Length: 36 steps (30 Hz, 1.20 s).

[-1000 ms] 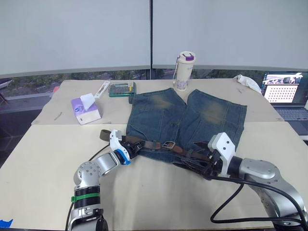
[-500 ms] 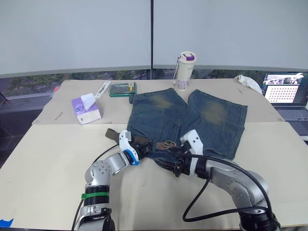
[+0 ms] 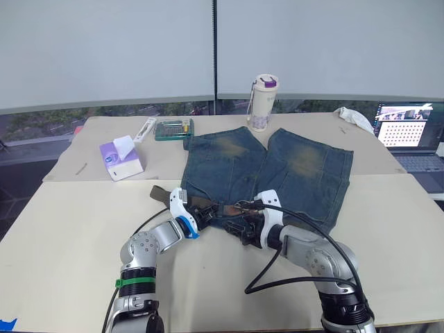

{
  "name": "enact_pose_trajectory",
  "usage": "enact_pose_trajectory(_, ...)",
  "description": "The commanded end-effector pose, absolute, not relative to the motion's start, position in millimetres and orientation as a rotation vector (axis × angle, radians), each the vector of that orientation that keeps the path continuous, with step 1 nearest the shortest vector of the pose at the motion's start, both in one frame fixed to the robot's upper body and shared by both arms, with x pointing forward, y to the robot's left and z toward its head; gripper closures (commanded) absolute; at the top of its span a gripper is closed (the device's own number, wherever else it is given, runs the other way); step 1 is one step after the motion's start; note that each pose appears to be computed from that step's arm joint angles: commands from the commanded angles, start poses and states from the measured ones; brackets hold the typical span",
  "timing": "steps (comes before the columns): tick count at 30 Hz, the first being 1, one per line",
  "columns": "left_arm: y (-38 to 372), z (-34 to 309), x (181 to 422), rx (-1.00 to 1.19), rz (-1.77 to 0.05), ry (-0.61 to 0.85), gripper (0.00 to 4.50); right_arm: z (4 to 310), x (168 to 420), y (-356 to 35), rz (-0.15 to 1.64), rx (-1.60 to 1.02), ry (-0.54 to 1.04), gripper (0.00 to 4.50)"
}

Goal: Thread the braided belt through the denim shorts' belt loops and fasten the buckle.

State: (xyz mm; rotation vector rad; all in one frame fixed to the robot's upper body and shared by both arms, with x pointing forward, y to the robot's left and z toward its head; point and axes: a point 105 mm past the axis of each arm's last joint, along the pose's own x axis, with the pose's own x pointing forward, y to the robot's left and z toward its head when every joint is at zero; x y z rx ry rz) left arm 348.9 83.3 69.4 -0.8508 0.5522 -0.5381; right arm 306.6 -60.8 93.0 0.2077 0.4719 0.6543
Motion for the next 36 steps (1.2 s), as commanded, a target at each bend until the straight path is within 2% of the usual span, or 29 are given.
enact_pose_trajectory(1, 87.7, 69.1, 349.9, -0.836, -0.530, 0.543, 4.50, 109.4, 314.9, -66.4, 0.618, 0.248, 0.398, 0.03)
enact_pose_trajectory(4, 88.8, 68.4, 349.7, -0.834, -0.527, 0.543, 4.50, 110.9, 314.0, -67.2, 0.626, 0.257, 0.395, 0.03)
enact_pose_trajectory(7, 89.7, 66.7, 349.2, -0.830, -0.524, 0.547, 4.50, 124.9, 297.0, -51.0, 0.815, 0.242, 0.367, 0.03)
enact_pose_trajectory(8, 89.8, 66.5, 349.3, -0.828, -0.524, 0.548, 4.50, 126.1, 297.0, -50.3, 0.818, 0.243, 0.362, 0.03)
enact_pose_trajectory(16, 91.0, 66.0, 349.7, -0.824, -0.520, 0.546, 4.50, 111.1, 308.2, -59.2, 0.733, 0.204, 0.389, 0.03)
enact_pose_trajectory(22, 91.7, 65.3, 348.7, -0.822, -0.519, 0.548, 4.50, 96.1, 319.7, -73.2, 0.599, 0.176, 0.430, 0.03)
enact_pose_trajectory(36, 88.6, 63.4, 345.7, -0.817, -0.531, 0.554, 4.50, 89.7, 330.6, -59.4, 0.545, 0.282, 0.472, 0.03)
